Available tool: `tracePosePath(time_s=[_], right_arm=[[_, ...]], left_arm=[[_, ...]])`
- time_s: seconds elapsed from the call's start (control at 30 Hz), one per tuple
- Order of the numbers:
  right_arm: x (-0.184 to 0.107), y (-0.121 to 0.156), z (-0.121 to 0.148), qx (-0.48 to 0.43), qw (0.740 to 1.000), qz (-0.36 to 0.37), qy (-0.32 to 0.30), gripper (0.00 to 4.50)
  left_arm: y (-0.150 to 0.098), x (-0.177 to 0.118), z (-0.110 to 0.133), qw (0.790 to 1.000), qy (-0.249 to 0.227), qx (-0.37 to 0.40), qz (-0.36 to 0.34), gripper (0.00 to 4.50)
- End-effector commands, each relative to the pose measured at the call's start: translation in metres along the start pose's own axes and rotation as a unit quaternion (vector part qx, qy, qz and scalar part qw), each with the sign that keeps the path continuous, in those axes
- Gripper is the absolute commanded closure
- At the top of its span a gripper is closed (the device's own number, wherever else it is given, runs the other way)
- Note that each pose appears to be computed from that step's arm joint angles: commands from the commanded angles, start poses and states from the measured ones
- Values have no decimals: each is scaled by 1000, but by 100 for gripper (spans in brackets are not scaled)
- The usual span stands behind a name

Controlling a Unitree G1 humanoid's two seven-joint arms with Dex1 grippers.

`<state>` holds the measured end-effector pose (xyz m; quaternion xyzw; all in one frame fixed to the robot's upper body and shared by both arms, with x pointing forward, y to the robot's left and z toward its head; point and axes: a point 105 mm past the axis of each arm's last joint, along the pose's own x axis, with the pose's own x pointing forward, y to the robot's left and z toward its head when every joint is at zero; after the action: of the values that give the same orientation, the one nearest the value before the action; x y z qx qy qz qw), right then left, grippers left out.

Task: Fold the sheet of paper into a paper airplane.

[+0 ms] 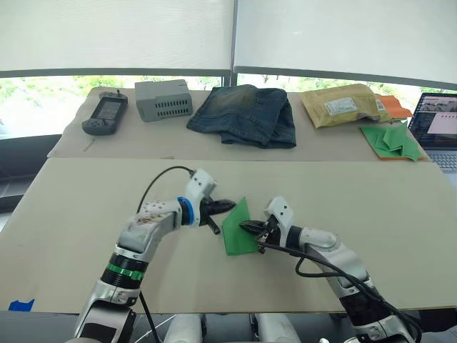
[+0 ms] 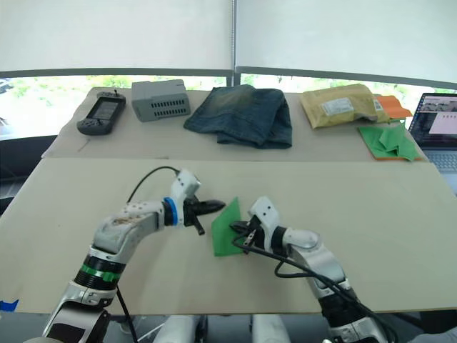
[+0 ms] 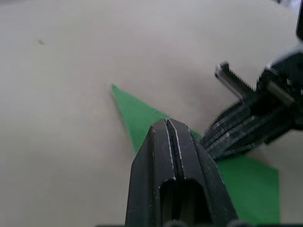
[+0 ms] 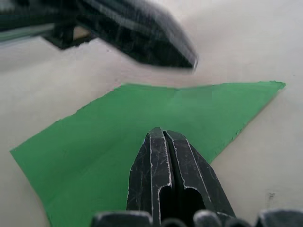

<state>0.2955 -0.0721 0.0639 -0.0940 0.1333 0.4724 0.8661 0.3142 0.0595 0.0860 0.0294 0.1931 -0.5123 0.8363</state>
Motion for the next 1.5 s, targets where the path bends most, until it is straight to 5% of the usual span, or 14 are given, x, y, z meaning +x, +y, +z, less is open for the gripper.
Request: tracePosePath(time_s=[0.03,0.4,1.0,1.2,1.37,1.5], right_arm=[[-9,-8,-15,8,998,-32,56,448],[-11,-31,4,-31,996,-62,47,448],[34,-65,30,-109,993,-45,22,448],[28,-61,39,-129,991,-35,0,448],[4,-55,11,-122,989,-23,77,448],[-13,-36,14,-101,992,15,77,448]], left_arm=[[-2,1,-2,999,19,40,-5,450],[3,7,-19,996,53,69,3,450],[2,4,-26,997,53,56,15,450],[2,2,-28,997,55,51,19,450],[5,2,-29,997,56,52,24,450],[7,2,-27,997,57,53,26,450]])
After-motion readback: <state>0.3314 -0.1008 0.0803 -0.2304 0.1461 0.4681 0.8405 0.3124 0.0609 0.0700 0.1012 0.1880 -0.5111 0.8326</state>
